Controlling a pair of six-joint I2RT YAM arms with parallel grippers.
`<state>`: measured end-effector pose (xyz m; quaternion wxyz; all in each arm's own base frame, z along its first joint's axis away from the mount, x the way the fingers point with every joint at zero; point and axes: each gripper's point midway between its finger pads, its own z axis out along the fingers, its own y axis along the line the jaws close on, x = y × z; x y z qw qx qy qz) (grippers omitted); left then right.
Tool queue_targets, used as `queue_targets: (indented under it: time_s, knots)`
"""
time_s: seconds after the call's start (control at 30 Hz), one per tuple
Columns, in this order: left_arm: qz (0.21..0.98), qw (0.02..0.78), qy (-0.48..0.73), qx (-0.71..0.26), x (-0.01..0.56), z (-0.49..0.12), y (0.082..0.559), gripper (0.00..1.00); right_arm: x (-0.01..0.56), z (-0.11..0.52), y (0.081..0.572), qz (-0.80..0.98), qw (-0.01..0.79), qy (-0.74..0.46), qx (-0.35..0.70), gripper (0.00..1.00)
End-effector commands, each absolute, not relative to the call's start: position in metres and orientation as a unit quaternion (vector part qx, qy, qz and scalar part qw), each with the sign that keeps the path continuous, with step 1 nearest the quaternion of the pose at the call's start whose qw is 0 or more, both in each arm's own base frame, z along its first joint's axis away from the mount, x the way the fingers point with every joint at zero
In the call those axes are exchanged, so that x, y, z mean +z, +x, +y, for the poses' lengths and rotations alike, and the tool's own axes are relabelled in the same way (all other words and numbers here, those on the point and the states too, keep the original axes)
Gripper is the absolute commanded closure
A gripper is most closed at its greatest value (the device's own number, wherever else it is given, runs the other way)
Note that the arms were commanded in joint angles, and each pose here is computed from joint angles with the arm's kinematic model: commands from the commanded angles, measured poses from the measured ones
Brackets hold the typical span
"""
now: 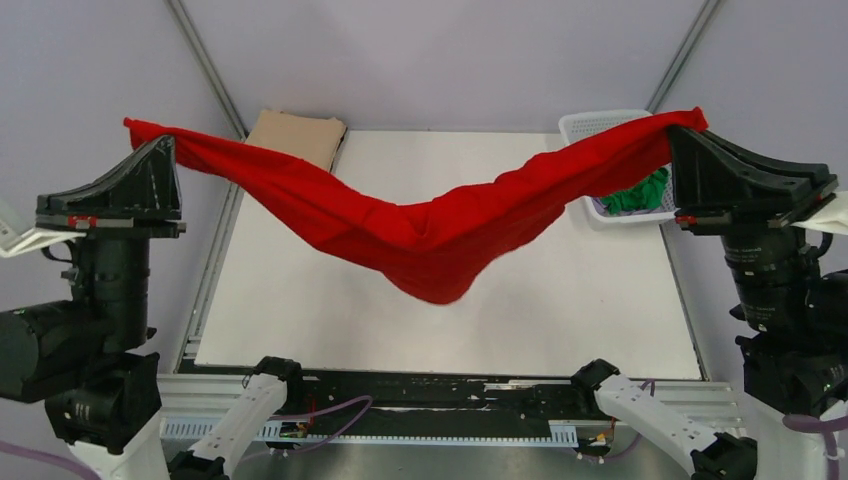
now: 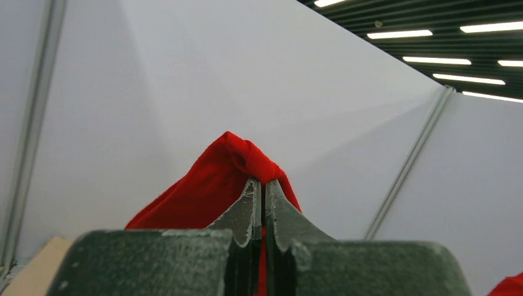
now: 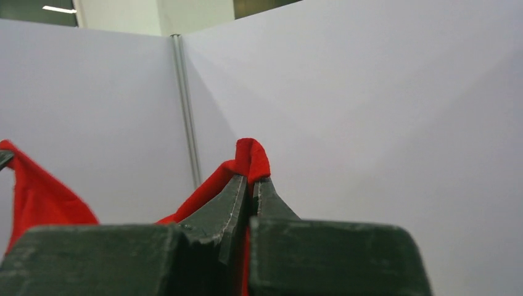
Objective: Fold and stack the t-shirts
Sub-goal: Flatten out the tshirt
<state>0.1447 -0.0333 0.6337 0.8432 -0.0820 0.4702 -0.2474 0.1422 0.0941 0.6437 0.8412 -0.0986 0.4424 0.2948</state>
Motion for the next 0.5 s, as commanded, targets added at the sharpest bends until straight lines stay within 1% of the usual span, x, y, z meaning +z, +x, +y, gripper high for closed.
queue_targets:
  time_s: [0.0, 0.07, 0.13, 0.23, 0.3, 0.33, 0.37, 0.43, 0.47]
  knots:
    - [0.472, 0.851, -0.129, -0.19, 0.625, -0.006, 0.14, 1.0, 0.637, 0.059, 0.165, 0.474, 0.854, -0.023, 0.211, 1.0]
    - [0.479, 0.846, -0.151, -0.177, 0.617, 0.001, 0.149, 1.0, 0.629, 0.048, 0.182, 0.494, 0.852, 0.015, 0.175, 1.0]
    - [0.502, 0.832, -0.178, -0.155, 0.603, 0.007, 0.171, 1.0, 0.614, 0.035, 0.209, 0.523, 0.843, 0.051, 0.11, 1.0]
    - [0.569, 0.784, -0.235, -0.082, 0.556, 0.022, 0.228, 1.0, 0.574, 0.014, 0.261, 0.58, 0.806, 0.118, -0.028, 1.0]
    - [0.618, 0.739, -0.266, -0.023, 0.511, 0.03, 0.271, 1.0, 0.538, 0.003, 0.297, 0.612, 0.769, 0.142, -0.117, 1.0]
    - [0.646, 0.714, -0.271, 0.001, 0.483, 0.031, 0.288, 1.0, 0.516, -0.001, 0.315, 0.628, 0.751, 0.146, -0.143, 1.0]
    - [0.675, 0.681, -0.284, 0.031, 0.45, 0.032, 0.313, 1.0, 0.49, -0.006, 0.334, 0.646, 0.731, 0.15, -0.16, 1.0]
    - [0.722, 0.622, -0.295, 0.063, 0.393, 0.032, 0.345, 1.0, 0.425, -0.013, 0.371, 0.693, 0.684, 0.148, -0.174, 1.0]
    - [0.745, 0.594, -0.295, 0.075, 0.362, 0.031, 0.355, 0.93, 0.394, -0.015, 0.384, 0.716, 0.659, 0.15, -0.171, 1.0]
